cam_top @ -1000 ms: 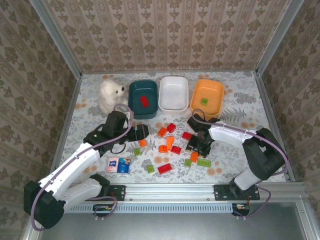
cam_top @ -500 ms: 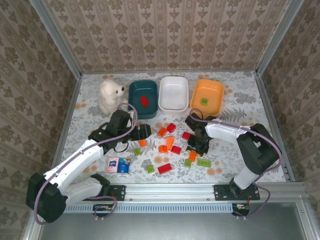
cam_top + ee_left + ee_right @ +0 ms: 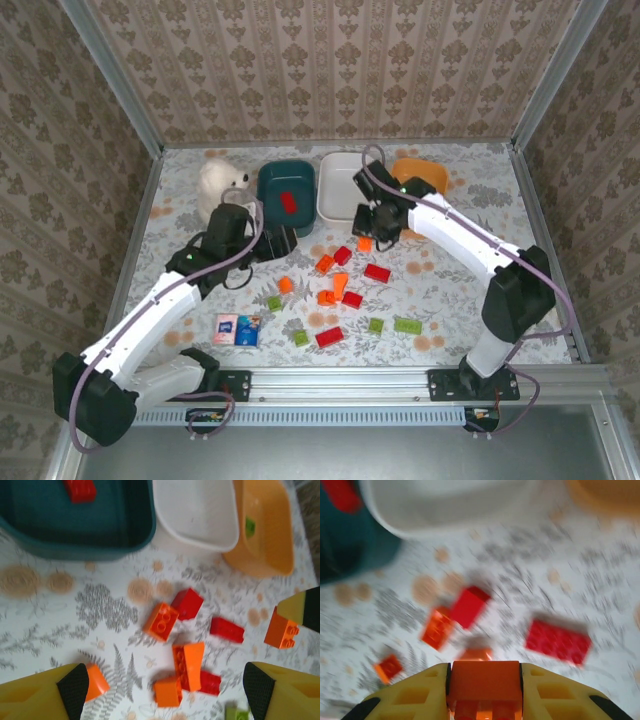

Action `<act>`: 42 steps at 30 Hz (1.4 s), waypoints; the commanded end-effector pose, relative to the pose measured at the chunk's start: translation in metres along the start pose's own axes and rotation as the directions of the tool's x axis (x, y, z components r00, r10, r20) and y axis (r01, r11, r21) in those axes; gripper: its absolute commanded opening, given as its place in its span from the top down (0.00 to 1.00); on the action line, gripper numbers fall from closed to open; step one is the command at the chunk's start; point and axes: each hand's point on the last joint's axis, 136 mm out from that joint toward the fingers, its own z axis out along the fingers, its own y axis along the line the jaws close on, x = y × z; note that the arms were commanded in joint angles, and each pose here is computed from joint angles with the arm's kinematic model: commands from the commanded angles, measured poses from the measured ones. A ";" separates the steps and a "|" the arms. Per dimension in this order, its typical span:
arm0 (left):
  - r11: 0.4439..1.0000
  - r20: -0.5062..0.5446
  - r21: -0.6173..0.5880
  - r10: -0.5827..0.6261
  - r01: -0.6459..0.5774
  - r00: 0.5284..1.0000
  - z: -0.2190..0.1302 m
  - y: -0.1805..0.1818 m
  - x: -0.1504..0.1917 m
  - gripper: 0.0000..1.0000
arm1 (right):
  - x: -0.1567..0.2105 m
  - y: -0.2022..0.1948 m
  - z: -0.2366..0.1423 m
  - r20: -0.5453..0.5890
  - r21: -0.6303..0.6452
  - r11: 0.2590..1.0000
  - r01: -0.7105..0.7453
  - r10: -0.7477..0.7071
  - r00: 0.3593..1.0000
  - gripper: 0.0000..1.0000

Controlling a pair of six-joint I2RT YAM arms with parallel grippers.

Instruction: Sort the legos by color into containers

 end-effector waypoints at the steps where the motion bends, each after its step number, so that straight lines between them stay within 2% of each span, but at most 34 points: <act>1: 0.999 0.041 -0.019 -0.034 0.035 0.999 -0.005 0.001 -0.021 0.16 | -0.033 -0.002 0.032 0.027 0.077 0.994 0.075 -0.078 0.997 0.79; 5: 0.998 0.055 -0.043 -0.048 0.050 0.997 -0.011 0.006 -0.028 0.16 | -0.084 0.016 0.068 0.080 0.044 0.996 0.081 -0.085 0.993 0.79; 10: 0.996 0.061 -0.064 -0.057 0.061 0.996 -0.021 0.011 -0.025 0.16 | -0.125 0.021 0.115 0.091 0.021 0.998 0.066 -0.067 0.994 0.78; 17: 0.991 0.063 -0.104 -0.081 0.087 0.995 -0.040 0.024 -0.008 0.16 | -0.138 0.022 0.171 0.033 0.006 0.999 0.033 -0.033 0.999 0.77; 22: 0.987 0.070 -0.121 -0.096 0.104 0.993 -0.053 0.033 0.004 0.17 | -0.140 0.020 0.183 0.017 -0.010 1.000 -0.001 0.002 1.000 0.67; 25: 0.985 0.063 -0.126 -0.108 0.115 0.992 -0.058 0.037 0.012 0.17 | -0.147 0.025 0.170 0.035 -0.027 1.000 0.001 0.000 0.999 0.55; 28: 0.981 0.042 -0.148 -0.120 0.125 0.992 -0.061 0.043 0.020 0.17 | -0.162 0.039 0.133 0.102 -0.064 0.997 0.030 -0.024 0.995 0.45; 34: 0.980 -0.043 -0.143 -0.146 0.139 0.988 -0.051 0.047 0.043 0.19 | -0.171 0.068 0.039 0.255 -0.136 0.981 0.138 -0.100 0.962 0.46; 39: 0.993 -0.178 -0.108 -0.065 0.046 0.982 -0.029 0.036 0.068 0.21 | -0.127 0.058 -0.006 0.309 -0.193 0.965 0.178 -0.113 0.944 0.49; 42: 0.993 -0.292 -0.016 0.105 -0.115 0.951 -0.013 0.013 0.096 0.23 | -0.075 0.040 -0.016 0.298 -0.222 0.952 0.212 -0.141 0.944 0.49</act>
